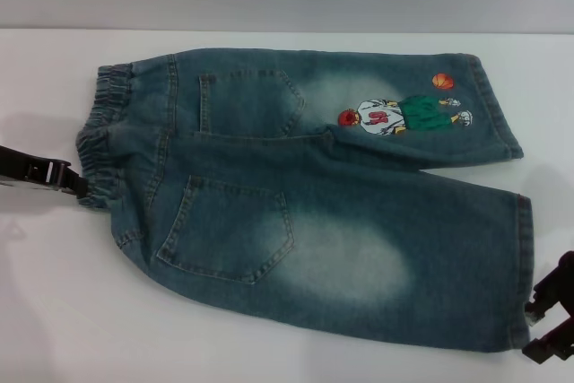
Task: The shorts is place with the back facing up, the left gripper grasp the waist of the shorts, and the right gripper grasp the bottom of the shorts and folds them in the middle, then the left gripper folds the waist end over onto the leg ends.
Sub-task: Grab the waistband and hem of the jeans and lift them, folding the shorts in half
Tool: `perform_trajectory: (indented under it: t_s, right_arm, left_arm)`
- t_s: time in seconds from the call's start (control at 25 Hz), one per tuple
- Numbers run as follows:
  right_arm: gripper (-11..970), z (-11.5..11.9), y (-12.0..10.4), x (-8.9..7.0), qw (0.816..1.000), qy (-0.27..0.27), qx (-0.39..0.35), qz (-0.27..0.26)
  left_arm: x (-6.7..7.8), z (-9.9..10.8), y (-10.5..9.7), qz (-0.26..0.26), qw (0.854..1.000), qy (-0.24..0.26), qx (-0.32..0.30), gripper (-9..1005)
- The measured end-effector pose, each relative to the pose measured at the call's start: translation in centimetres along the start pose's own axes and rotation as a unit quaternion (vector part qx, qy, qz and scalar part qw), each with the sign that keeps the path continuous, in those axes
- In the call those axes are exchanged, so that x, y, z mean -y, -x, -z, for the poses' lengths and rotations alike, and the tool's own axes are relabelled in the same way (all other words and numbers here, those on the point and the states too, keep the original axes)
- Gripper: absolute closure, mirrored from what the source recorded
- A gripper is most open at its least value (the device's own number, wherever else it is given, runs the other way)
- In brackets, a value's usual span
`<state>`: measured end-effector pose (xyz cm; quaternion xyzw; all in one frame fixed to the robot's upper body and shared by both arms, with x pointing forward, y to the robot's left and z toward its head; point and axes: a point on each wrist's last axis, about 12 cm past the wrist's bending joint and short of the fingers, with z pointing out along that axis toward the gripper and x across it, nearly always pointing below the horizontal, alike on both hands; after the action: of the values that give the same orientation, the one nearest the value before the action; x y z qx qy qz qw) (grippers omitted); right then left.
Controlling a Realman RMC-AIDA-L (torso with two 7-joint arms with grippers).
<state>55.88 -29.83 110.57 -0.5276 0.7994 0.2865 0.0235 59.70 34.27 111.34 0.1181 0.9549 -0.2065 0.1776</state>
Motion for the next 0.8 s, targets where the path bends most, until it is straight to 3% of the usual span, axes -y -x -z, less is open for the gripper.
perform_trajectory:
  t_s: [0.4,0.8]
  right_arm:
    - [398,-0.8,1.6,-0.5,1.000,0.006,0.001,0.021]
    - [398,-1.2,1.8,-0.6,1.000,0.010,-0.006,0.021]
  left_arm:
    - [0.1,-0.1,-0.1,-0.003,1.000,-0.002,-0.002,967]
    - [0.0,0.0,-0.2,-0.003,1.000,-0.001,-0.002,967]
